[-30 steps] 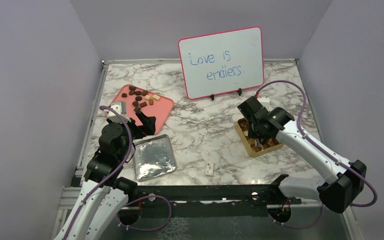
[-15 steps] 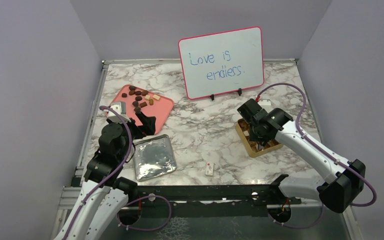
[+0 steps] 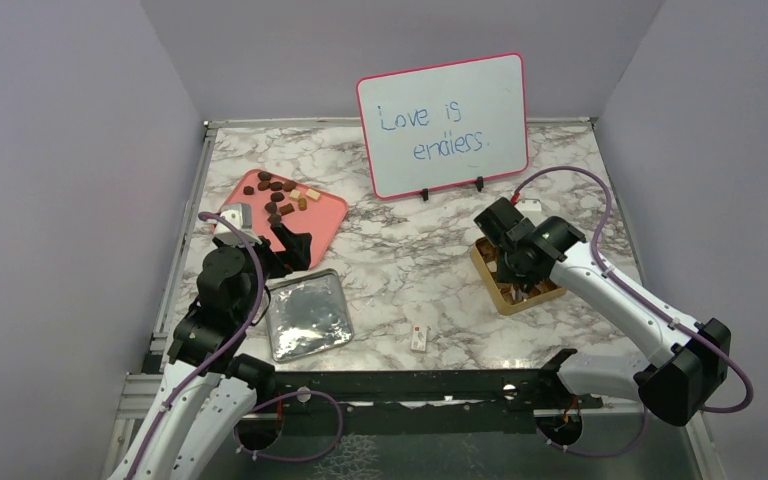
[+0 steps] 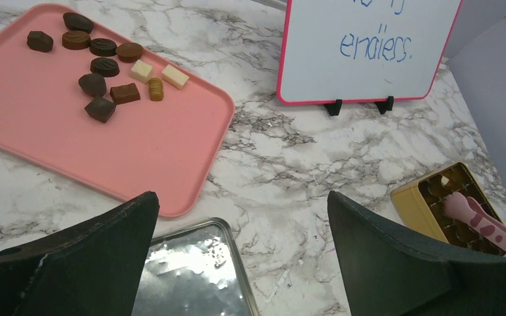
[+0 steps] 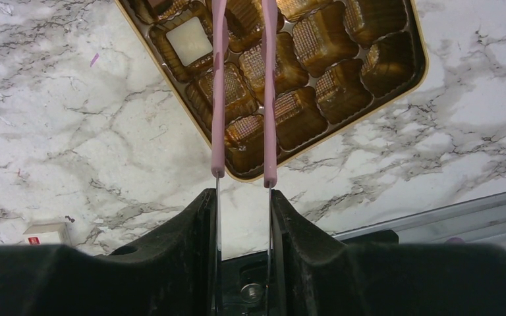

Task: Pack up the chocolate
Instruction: Pick up the fake chocolate from the plate.

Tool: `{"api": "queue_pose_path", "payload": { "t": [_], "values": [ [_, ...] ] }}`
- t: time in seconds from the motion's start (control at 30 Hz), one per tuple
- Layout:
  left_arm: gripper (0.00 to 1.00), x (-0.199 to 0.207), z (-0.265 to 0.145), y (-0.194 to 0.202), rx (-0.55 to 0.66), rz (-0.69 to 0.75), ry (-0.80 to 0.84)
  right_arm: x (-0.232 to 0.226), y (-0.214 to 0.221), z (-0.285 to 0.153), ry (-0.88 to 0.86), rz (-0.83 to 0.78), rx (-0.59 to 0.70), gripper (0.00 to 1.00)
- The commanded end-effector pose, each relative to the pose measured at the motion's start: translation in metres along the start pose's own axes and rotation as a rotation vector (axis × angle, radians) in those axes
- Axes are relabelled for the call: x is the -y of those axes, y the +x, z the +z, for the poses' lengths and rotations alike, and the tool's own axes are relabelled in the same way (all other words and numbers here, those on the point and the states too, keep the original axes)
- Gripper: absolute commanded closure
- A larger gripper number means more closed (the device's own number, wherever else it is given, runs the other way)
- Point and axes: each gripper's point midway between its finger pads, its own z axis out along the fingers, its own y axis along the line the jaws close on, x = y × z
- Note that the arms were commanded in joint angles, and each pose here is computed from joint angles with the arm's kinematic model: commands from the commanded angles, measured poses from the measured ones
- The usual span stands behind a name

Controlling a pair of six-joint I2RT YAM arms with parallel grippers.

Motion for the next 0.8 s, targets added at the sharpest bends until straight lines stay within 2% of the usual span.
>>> {"api": "queue_pose_path", "payload": {
  "t": [0.0, 0.53, 0.77],
  "values": [
    [0.01, 0.008, -0.003, -0.01, 0.03, 0.004, 0.038, 0.003, -0.001, -0.002, 0.001, 0.008, 0.003, 0.63],
    [0.01, 0.004, -0.007, -0.015, 0.058, 0.004, 0.019, -0.017, -0.05, -0.033, -0.11, -0.039, 0.112, 0.64],
    [0.01, -0.001, -0.014, -0.025, 0.113, -0.008, -0.002, -0.084, -0.081, -0.05, -0.42, -0.2, 0.182, 0.65]
  ]
}}
